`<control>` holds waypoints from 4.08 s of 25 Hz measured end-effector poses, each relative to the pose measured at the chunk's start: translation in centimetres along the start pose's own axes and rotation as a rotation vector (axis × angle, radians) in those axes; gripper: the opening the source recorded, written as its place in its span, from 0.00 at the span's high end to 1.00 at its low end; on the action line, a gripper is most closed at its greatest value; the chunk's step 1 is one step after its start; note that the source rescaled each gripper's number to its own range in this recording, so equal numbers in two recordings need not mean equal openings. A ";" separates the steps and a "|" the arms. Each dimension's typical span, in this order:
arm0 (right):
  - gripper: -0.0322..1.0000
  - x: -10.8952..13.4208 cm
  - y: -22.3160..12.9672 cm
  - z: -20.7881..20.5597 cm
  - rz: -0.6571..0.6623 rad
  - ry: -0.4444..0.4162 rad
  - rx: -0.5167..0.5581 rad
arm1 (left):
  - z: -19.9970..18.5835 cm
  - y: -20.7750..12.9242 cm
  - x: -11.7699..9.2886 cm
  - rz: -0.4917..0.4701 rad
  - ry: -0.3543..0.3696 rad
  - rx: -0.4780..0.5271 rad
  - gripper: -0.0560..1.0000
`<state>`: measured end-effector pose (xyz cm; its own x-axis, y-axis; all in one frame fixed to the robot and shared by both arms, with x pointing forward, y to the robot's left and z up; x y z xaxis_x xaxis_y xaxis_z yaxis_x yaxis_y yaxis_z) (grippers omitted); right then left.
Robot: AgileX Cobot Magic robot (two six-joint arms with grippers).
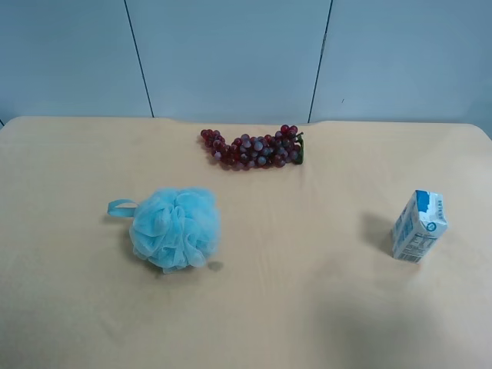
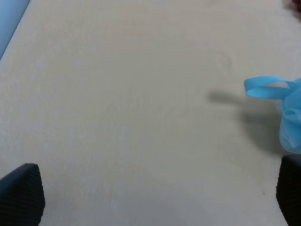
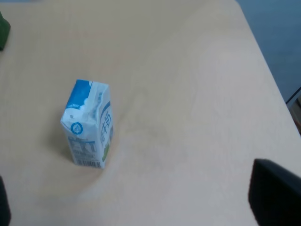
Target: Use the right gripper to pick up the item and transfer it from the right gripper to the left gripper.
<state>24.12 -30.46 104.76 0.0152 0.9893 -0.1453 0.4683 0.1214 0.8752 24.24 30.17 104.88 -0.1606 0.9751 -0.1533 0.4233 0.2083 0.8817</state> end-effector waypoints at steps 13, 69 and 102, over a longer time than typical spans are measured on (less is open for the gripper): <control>0.00 0.0 0.0 0.0 0.000 0.000 0.000 | 0.0 0.0 0.0 0.000 0.000 0.000 0.00; 0.00 1.1 9.1 23.5 0.246 0.091 0.809 | 0.0 0.0 0.0 0.000 0.000 0.001 0.00; 0.00 2.8 2.1 27.6 0.350 0.096 0.887 | 0.0 0.0 0.0 0.000 0.000 0.001 0.00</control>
<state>49.54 -29.64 93.47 0.2268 0.9650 0.1314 0.9501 -0.2489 0.1883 24.24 30.17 104.87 -0.1607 0.9750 -0.1532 0.4242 0.2084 0.8813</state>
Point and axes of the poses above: a point on each arm's last joint axis where the gripper is mounted, z pointing out along that axis toward the gripper, x along the wrist's bending axis when the last joint is at zero, y = z × x, the point moved 1 cm from there along z, pointing out along that axis toward the gripper, and after that the axes turned 8 degrees about -z, right-handed, at the moved point
